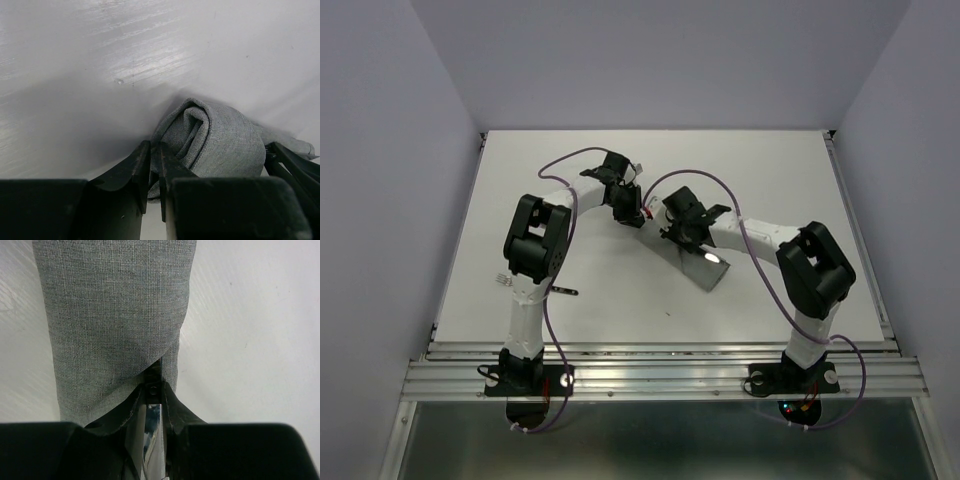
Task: Fold the napkin into a case and place the utensils inside
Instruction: Stuff the knife into the folded napkin.
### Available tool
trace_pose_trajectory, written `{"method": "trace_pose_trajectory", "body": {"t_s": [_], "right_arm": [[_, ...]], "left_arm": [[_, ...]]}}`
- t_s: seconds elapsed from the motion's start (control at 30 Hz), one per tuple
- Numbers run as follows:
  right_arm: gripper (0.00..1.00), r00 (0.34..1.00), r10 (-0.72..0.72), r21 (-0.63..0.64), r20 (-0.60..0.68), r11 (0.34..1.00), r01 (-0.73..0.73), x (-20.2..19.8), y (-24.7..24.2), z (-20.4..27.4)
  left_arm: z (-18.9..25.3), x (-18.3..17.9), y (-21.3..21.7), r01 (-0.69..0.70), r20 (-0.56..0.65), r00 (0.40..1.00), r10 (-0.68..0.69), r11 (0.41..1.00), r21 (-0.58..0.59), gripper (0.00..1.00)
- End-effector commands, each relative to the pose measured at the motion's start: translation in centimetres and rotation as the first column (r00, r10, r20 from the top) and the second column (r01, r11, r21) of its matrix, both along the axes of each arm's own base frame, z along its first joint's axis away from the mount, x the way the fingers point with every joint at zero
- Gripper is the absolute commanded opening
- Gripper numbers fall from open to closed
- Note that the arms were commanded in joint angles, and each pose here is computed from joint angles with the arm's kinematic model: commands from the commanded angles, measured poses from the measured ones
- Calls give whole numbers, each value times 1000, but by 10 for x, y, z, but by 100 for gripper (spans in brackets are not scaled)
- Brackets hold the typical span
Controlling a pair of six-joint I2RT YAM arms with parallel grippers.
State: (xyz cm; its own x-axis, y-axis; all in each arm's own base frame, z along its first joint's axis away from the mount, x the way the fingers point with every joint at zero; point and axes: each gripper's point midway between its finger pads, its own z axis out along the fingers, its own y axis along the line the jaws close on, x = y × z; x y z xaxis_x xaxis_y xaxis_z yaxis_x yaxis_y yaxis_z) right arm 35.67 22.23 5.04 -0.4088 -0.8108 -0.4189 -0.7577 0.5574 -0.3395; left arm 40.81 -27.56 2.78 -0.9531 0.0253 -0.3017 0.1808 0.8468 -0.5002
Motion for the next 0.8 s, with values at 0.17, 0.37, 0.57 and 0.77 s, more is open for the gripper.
{"method": "trace_pose_trajectory", "body": {"t_s": [0.17,0.37,0.57,0.77], "right_arm": [[1,999,13,51,35,999,-15,19,18,9],[1,999,8,66,46,998,-11,24,23,9],[1,998,7,74,63,997,-12,27,24,11],[1,997,29,65,67,997,-33,30,26,10]], "left_arm": [[11,2,-6,32,19,999,-32,999,-14,24],[9,2,-6,34,15,999,-34,999,-13,24],[6,1,-6,36,12,999,-36,999,-9,24],[5,2,-7,37,5,999,-37,999,-11,24]]}}
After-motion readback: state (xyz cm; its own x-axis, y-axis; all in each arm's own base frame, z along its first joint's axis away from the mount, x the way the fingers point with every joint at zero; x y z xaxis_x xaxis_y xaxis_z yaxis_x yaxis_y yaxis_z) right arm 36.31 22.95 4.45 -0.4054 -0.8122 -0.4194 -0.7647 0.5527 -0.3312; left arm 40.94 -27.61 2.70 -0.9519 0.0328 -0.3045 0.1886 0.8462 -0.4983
